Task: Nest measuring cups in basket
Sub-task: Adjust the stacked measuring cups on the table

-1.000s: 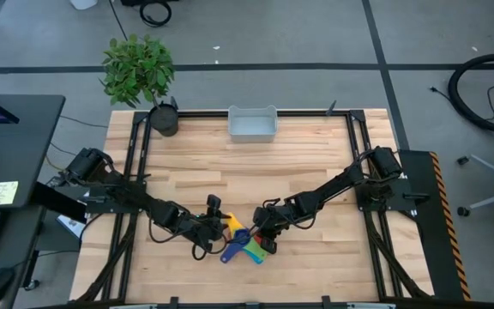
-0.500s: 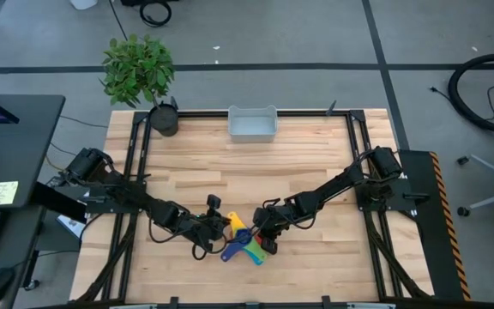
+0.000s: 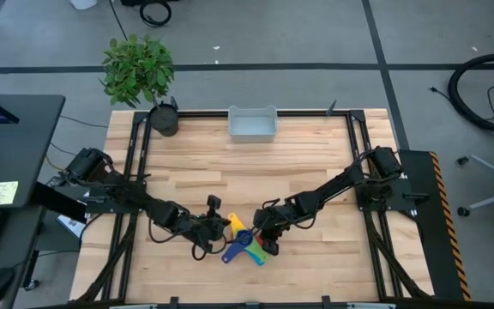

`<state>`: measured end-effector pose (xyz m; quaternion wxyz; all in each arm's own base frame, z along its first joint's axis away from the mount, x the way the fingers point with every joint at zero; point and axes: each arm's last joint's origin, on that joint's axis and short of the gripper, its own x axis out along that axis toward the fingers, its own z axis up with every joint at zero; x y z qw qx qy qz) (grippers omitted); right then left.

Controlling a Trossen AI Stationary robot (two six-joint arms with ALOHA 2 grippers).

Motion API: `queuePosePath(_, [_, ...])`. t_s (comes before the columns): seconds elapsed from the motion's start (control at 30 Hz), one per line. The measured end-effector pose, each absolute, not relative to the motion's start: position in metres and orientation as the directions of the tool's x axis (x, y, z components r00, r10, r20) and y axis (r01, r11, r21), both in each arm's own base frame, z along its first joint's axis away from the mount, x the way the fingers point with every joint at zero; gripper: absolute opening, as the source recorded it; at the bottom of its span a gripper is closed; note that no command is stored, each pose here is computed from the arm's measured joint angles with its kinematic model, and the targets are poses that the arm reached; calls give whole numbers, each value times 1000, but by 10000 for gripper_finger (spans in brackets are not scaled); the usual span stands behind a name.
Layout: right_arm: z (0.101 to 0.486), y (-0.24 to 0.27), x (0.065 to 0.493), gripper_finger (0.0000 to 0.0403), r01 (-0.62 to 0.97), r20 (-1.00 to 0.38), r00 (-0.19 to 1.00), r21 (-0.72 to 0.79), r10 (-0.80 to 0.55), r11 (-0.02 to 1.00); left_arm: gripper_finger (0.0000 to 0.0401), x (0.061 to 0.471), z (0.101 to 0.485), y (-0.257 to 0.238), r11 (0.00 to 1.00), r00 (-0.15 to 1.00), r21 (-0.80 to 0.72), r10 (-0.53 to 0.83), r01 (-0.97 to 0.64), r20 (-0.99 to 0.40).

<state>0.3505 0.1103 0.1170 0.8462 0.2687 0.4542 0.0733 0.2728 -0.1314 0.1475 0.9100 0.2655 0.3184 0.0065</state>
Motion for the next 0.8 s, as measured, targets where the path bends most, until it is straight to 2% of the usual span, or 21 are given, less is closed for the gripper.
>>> queuePosePath(0.17, [118,111,350,2,114,-729,566,531,385,839,7,272,157,-131,834,813,547,269,71,-517])
queuePosePath(0.23, [117,111,350,2,116,-731,564,530,384,840,7,274,167,-132,824,829,562,266,69,-491])
queuePosePath(0.33, [117,110,349,2,122,-740,555,525,380,842,7,281,177,-133,827,847,548,195,129,-495])
queuePosePath(0.47, [115,110,347,2,127,-750,535,525,388,841,5,289,177,-123,855,811,447,55,263,-582])
queuePosePath(0.63, [125,112,344,2,95,-735,514,561,442,822,3,298,179,-107,877,793,419,78,234,-605])
queuePosePath(0.8, [149,112,332,1,92,-746,489,559,452,824,2,309,190,-93,873,767,374,-2,315,-641])
